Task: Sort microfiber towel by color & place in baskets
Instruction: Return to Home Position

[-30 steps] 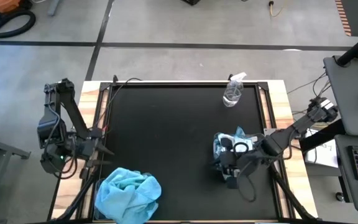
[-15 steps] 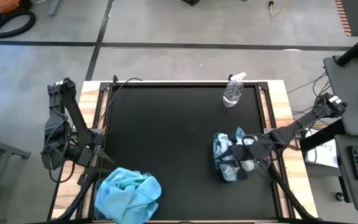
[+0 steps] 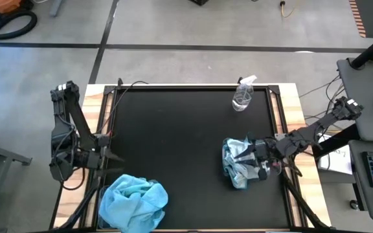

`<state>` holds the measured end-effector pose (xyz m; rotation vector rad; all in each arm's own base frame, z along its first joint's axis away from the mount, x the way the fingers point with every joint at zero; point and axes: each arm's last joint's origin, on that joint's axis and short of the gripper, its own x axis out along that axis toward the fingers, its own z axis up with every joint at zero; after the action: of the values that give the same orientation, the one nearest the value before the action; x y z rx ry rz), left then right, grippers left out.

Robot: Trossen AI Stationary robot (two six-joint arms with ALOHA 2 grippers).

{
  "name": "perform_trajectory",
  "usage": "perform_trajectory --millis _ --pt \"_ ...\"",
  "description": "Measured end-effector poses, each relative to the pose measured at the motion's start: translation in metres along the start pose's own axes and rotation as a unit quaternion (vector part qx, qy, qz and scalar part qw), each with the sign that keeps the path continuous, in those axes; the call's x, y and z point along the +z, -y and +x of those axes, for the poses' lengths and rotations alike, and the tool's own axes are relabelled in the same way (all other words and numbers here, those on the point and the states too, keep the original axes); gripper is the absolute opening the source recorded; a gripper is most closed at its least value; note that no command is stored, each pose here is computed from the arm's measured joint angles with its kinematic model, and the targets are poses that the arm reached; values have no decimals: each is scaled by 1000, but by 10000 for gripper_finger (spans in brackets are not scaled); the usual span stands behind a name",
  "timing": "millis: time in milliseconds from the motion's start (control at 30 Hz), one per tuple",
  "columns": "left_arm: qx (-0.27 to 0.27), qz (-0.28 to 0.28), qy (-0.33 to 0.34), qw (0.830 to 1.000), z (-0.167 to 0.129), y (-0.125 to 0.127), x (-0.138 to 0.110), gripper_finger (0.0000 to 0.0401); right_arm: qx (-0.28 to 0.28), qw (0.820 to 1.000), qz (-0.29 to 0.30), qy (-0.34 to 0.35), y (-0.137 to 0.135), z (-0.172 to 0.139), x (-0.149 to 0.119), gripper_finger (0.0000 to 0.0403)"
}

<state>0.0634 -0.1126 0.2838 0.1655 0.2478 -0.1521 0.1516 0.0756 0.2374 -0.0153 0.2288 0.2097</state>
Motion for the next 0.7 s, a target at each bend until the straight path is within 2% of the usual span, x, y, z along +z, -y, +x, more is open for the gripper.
perform_trajectory --millis 67,133,200,300,400,533,700 --pt "44 -7 15 999 1 -1 1 127 -17 1000 -8 8 2 -4 0 68" --pt "53 -28 19 998 1 -1 2 127 -51 998 12 22 5 -7 2 68" --pt "48 -44 18 998 1 1 3 127 -79 994 68 33 7 -10 4 68" --pt "38 -45 11 998 3 4 4 127 -84 986 138 37 8 -9 3 68" --pt "38 -42 9 998 4 7 6 127 -87 986 138 34 7 -8 2 68" --pt "39 -36 6 999 6 11 8 127 -135 982 129 39 10 -8 2 68" --pt "41 -36 4 998 8 16 10 127 -158 978 132 33 12 -8 -1 68"
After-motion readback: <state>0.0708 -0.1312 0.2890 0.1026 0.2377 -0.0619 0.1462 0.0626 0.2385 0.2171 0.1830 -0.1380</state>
